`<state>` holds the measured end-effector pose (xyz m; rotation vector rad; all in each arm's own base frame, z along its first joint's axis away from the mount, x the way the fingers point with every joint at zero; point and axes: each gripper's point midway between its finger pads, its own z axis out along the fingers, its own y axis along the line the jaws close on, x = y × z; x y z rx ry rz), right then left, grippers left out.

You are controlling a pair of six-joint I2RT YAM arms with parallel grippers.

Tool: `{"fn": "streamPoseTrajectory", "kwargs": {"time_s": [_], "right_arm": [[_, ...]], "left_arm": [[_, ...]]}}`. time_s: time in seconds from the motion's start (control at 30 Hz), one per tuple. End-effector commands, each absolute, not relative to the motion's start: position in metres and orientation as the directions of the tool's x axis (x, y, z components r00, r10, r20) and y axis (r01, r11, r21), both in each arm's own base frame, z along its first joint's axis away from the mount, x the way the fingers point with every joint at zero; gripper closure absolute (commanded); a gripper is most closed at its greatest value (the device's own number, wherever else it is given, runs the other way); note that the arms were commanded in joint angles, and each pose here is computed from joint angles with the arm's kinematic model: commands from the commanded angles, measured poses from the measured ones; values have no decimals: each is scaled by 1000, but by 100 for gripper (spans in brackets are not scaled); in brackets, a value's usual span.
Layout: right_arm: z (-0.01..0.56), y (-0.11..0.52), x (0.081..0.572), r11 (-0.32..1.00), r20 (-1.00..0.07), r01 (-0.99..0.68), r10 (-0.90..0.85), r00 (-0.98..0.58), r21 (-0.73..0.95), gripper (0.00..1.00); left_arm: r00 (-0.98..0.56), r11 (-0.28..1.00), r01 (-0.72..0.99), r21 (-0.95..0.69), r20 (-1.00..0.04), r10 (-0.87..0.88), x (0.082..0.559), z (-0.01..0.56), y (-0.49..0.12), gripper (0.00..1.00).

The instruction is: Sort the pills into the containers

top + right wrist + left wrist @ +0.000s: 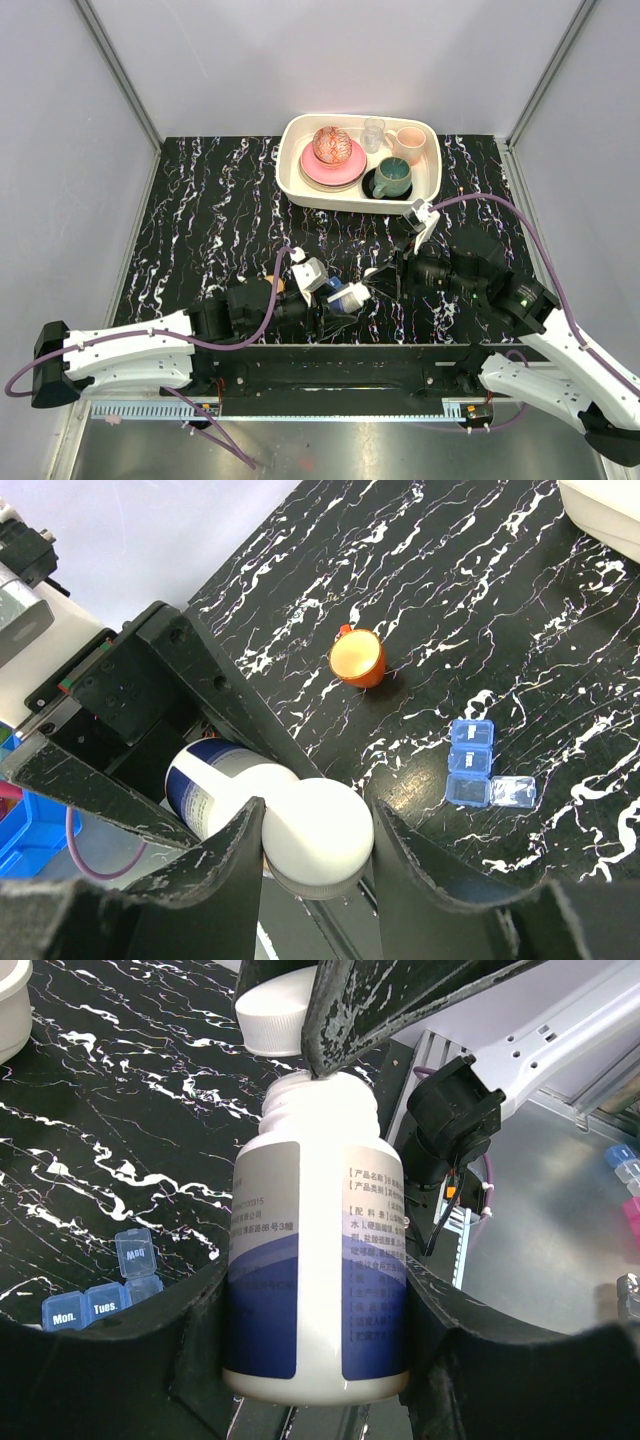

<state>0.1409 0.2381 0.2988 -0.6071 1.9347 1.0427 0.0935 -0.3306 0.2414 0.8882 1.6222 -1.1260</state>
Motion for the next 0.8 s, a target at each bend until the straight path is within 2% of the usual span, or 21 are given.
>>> {"fn": "streamPoseTrajectory", "kwargs": {"time_s": [0.0, 0.2, 0.5, 0.77], "right_arm": [[294, 235, 132, 527, -835, -725, -50, -548, 444, 100], [313, 234, 135, 521, -859, -735, -6, -512, 434, 100], [370, 209, 148, 570, -924, -730, 185, -334, 378, 100], [341, 204, 148, 608, -909, -688, 155, -386, 396, 100]], "left_arm": [[-262, 293, 915, -278, -960, -96, 97, 283, -332, 100], [-267, 294, 914, -280, -960, -86, 97, 276, -333, 100], [-279, 310, 908, -281, -959, -52, 95, 256, -326, 100], [-304, 465, 845, -264, -953, 11, 114, 222, -303, 100]]}}
